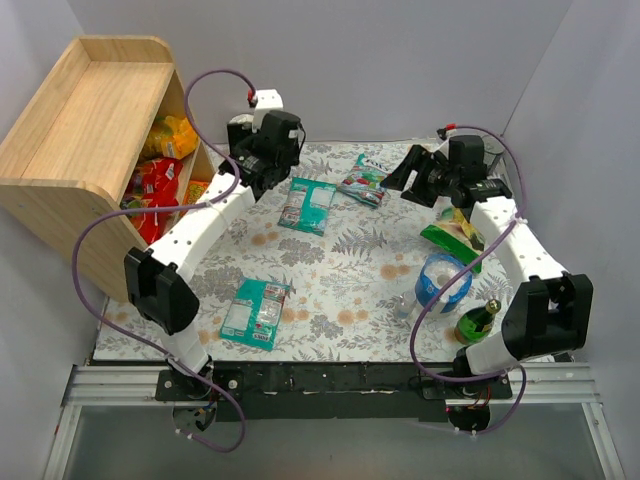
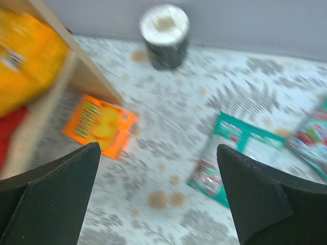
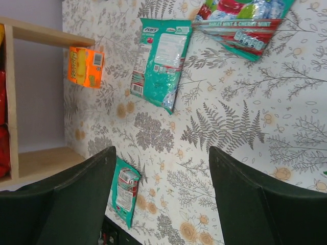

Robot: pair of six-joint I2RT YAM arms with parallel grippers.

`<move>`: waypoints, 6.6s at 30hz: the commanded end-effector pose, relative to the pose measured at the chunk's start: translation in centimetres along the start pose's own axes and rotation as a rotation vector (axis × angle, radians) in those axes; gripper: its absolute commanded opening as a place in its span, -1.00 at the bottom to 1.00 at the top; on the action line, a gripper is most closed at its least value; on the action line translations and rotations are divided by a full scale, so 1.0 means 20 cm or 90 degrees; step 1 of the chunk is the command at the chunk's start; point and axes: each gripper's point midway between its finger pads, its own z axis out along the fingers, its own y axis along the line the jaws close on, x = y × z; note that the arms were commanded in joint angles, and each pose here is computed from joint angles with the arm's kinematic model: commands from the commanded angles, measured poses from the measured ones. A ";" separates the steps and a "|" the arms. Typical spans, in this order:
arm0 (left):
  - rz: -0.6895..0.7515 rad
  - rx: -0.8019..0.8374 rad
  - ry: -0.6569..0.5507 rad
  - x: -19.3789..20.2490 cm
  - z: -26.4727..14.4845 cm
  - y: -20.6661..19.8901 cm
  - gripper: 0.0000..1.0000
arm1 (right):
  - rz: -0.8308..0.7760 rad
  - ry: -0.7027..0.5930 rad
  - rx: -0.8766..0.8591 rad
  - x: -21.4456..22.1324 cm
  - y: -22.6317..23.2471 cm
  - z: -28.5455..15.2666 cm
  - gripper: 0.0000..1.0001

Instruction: Place and organize the candy bags onto the shelf

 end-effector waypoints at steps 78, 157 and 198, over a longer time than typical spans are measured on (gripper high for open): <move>-0.177 0.194 0.301 0.82 -0.65 0.14 0.96 | -0.178 0.330 -0.311 1.03 0.40 0.79 -0.97; -0.407 0.443 0.489 1.43 -0.45 -0.37 0.96 | 0.323 0.495 -0.213 0.89 0.18 0.59 -0.97; -0.457 0.436 0.403 1.10 -0.38 -0.40 0.42 | 0.349 0.455 -0.317 0.80 0.36 0.45 -0.97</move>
